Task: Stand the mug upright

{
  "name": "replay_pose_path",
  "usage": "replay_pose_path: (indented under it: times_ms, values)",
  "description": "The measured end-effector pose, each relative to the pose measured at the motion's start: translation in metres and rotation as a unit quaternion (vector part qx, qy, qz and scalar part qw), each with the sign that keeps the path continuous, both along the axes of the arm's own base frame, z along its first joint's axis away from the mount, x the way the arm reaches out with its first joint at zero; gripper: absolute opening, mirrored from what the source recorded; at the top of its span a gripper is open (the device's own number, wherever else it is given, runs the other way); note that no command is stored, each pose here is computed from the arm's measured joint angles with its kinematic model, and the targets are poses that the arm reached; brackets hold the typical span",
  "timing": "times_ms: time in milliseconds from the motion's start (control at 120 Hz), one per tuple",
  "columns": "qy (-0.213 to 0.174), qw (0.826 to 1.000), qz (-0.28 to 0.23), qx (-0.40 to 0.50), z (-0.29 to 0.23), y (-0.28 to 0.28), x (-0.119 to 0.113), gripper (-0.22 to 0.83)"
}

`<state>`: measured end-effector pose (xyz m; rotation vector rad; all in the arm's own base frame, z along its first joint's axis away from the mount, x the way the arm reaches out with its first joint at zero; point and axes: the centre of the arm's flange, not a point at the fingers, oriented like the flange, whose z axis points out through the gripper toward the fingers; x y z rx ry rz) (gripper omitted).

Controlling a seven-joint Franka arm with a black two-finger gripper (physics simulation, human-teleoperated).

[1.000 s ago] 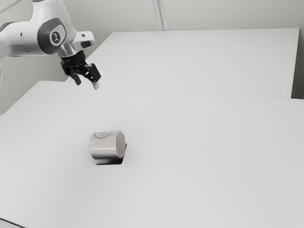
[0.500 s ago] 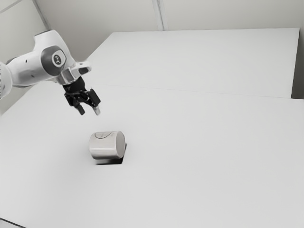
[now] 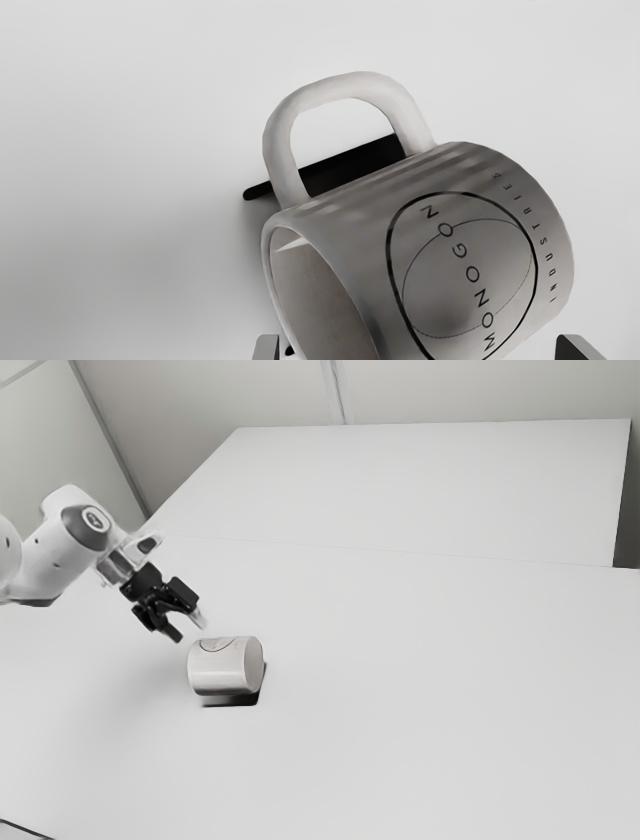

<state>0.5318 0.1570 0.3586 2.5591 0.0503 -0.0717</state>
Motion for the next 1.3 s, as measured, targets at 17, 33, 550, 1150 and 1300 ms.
replay_pose_path:
  times_ms: [17,33,550,1150,1300]
  values:
    - [0.0,1.0,0.003,-0.006,-0.003,0.002,-0.001,0.61]
    - [0.0,1.0,0.006,-0.012,-0.005,0.004,-0.002,0.61]
    - [-0.006,0.985,0.05,-0.168,-0.066,0.007,-0.03,0.62]
    - [-0.057,0.969,0.043,-0.238,-0.058,-0.007,-0.028,0.51]
    - [-0.068,0.964,0.041,-0.253,-0.056,-0.01,-0.027,0.3]
